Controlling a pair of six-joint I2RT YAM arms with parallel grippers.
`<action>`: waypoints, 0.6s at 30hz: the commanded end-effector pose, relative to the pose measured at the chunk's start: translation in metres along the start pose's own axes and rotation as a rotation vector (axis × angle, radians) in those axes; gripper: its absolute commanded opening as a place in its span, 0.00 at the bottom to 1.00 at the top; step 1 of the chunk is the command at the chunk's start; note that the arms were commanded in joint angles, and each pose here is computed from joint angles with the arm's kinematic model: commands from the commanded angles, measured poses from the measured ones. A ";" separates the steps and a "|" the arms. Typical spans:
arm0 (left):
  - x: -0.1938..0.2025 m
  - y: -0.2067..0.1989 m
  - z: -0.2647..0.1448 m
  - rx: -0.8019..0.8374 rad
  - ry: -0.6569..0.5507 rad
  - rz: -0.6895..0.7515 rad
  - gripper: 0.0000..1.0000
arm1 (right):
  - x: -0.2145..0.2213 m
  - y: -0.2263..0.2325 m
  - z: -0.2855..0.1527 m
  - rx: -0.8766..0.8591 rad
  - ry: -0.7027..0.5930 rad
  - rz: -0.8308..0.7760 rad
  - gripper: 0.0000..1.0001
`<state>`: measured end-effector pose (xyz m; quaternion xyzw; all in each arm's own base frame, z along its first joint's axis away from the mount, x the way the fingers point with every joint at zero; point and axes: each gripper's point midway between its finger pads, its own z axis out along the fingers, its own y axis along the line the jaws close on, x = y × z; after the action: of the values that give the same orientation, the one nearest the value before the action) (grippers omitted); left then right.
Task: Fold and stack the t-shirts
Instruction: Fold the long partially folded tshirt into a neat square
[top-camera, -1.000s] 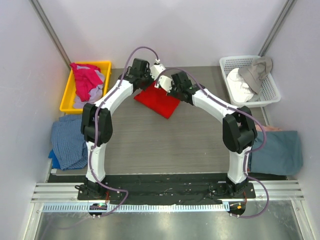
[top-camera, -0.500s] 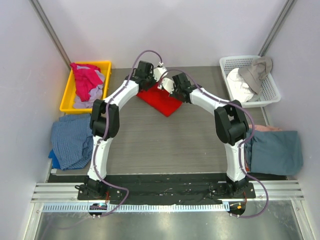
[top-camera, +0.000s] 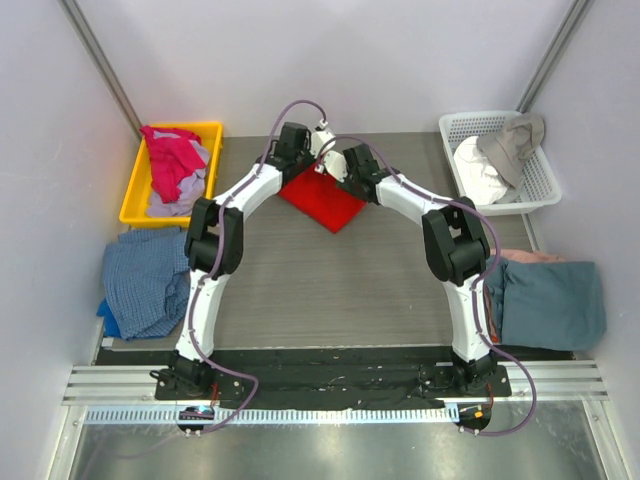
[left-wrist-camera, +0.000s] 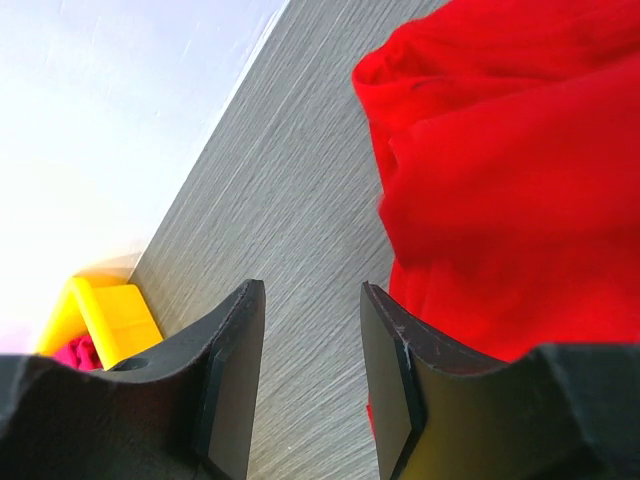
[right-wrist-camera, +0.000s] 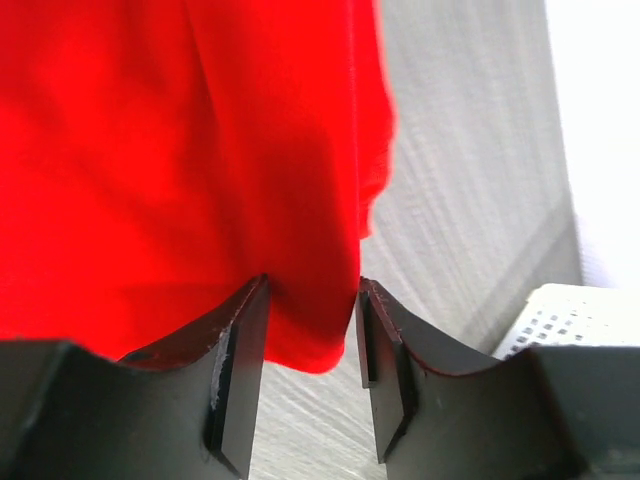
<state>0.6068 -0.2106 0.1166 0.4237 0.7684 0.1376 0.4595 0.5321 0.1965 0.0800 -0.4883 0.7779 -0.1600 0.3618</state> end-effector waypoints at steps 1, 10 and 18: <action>-0.033 0.020 -0.020 -0.068 -0.082 -0.042 0.47 | -0.024 -0.041 -0.005 0.124 -0.059 0.043 0.48; -0.037 0.009 -0.037 -0.034 -0.085 -0.080 0.46 | -0.021 -0.056 0.007 0.171 -0.042 0.060 0.49; -0.047 -0.016 -0.064 0.104 -0.097 -0.148 0.47 | -0.008 -0.065 0.006 0.218 0.006 0.085 0.50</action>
<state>0.5832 -0.2146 0.1185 0.3832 0.7960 0.1076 0.4560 0.5614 0.1858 0.0871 -0.4605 0.7787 -0.1946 0.3790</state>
